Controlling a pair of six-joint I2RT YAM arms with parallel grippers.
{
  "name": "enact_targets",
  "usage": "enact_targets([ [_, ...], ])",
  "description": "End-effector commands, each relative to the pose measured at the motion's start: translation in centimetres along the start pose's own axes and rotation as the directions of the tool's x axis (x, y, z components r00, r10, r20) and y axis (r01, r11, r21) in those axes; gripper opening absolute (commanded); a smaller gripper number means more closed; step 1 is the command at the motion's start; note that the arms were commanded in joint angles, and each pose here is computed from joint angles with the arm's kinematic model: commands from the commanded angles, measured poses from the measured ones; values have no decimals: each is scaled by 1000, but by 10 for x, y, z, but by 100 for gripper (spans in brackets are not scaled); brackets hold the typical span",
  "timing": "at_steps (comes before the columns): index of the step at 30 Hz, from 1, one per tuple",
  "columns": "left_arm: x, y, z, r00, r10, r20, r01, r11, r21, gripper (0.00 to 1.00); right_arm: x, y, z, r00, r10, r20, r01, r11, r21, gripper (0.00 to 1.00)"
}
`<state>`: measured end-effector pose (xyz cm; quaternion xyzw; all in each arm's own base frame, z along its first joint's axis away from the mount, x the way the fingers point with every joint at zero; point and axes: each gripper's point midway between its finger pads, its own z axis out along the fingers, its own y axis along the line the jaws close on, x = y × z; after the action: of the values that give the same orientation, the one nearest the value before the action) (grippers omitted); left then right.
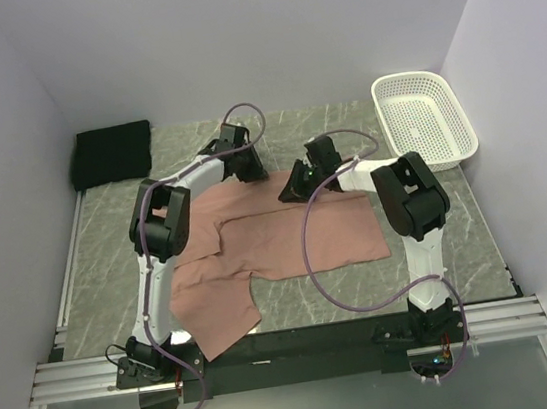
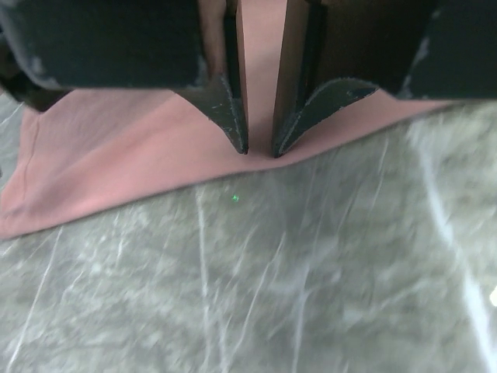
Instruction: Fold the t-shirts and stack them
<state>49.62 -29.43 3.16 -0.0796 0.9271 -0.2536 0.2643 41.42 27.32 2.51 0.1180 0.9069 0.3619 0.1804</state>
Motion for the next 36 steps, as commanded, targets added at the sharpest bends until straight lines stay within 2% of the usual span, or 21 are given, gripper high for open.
enact_targets([
  [1,-9,-2,16,999,11,31,-11,1000,4,26,5,-3,4,1000,14,-5,-14,1000,-20,25],
  [8,-14,18,29,999,-18,39,20,999,-35,26,13,-13,1,1000,19,-17,-19,1000,6,25],
  [13,-22,13,25,999,11,53,-10,1000,-17,32,7,-10,-4,1000,-9,-13,9,1000,12,25],
  [19,-56,-4,-11,988,58,142,-57,998,-14,48,-42,6,-32,992,-80,98,76,996,46,29],
  [21,-71,-10,-32,981,57,185,-55,998,-17,53,-61,3,-46,986,-87,142,80,995,55,35],
  [24,-86,-11,-61,966,64,251,-53,997,-51,54,-81,-4,-60,983,-52,178,45,998,42,38],
  [29,-90,36,-98,954,31,298,33,978,-207,54,-106,-30,-78,975,18,222,-33,997,65,38],
  [33,-84,103,-120,951,-110,289,193,941,-277,53,-123,-55,-88,967,51,248,-82,989,119,37],
  [36,-62,149,-130,950,-176,260,257,912,-321,52,-128,-67,-90,963,92,254,-128,983,131,37],
])
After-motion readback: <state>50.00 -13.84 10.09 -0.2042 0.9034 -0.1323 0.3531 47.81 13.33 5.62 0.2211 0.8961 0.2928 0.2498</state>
